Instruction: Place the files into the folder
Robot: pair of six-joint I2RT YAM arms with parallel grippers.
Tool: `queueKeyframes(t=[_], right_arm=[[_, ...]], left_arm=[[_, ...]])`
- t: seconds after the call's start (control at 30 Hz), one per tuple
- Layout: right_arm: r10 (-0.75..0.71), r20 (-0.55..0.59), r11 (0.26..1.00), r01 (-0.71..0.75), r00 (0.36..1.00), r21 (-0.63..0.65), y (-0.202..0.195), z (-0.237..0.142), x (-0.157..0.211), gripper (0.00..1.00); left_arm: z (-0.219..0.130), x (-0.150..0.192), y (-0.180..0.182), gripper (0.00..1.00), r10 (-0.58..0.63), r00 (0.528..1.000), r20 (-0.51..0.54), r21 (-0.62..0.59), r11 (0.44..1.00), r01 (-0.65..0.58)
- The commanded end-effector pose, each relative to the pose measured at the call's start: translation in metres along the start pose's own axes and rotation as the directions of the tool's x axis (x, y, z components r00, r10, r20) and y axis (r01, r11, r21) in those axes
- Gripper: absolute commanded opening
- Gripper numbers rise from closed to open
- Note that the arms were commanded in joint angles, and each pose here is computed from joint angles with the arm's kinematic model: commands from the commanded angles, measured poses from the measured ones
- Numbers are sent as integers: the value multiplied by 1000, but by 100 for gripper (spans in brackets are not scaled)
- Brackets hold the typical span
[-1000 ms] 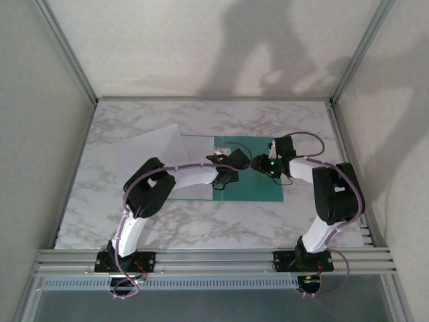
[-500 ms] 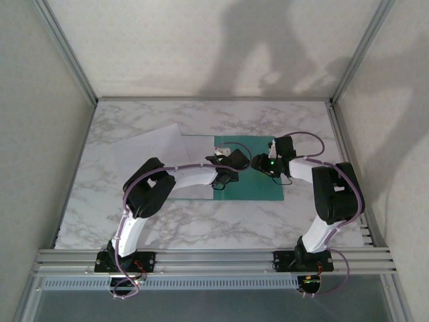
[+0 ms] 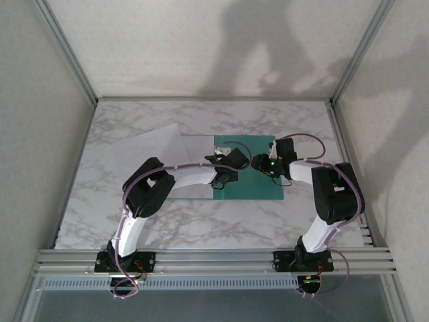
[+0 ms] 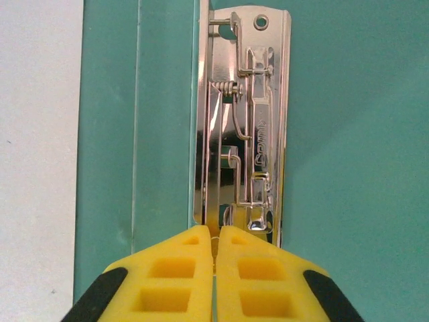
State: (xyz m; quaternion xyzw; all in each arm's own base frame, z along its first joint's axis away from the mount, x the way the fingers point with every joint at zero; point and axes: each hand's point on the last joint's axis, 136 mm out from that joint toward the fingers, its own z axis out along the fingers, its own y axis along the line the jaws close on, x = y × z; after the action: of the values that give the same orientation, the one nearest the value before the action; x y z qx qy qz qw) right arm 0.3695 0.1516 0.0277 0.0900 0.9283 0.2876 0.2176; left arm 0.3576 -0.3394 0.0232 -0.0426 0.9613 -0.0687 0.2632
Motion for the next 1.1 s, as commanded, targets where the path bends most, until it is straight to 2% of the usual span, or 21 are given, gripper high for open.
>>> queueKeyframes(t=[0.0,0.27,0.6,0.83,1.07], right_arm=[[86,-218,996,-83,972,23,-12,17,69,47],[99,-260,994,-84,961,68,-22,21,88,47],[115,-278,992,-99,954,73,-24,27,103,48],[124,-282,991,-106,951,80,-26,28,107,48],[121,-280,991,-102,952,82,-25,27,105,48]], left_arm=[[18,36,-18,8,45,991,-125,96,995,-33],[25,44,-17,8,49,989,-141,100,994,-35],[19,47,-32,8,57,986,-155,173,984,-29],[2,36,-46,8,51,989,-141,237,971,-17],[-13,13,-45,9,33,995,-97,202,979,-13]])
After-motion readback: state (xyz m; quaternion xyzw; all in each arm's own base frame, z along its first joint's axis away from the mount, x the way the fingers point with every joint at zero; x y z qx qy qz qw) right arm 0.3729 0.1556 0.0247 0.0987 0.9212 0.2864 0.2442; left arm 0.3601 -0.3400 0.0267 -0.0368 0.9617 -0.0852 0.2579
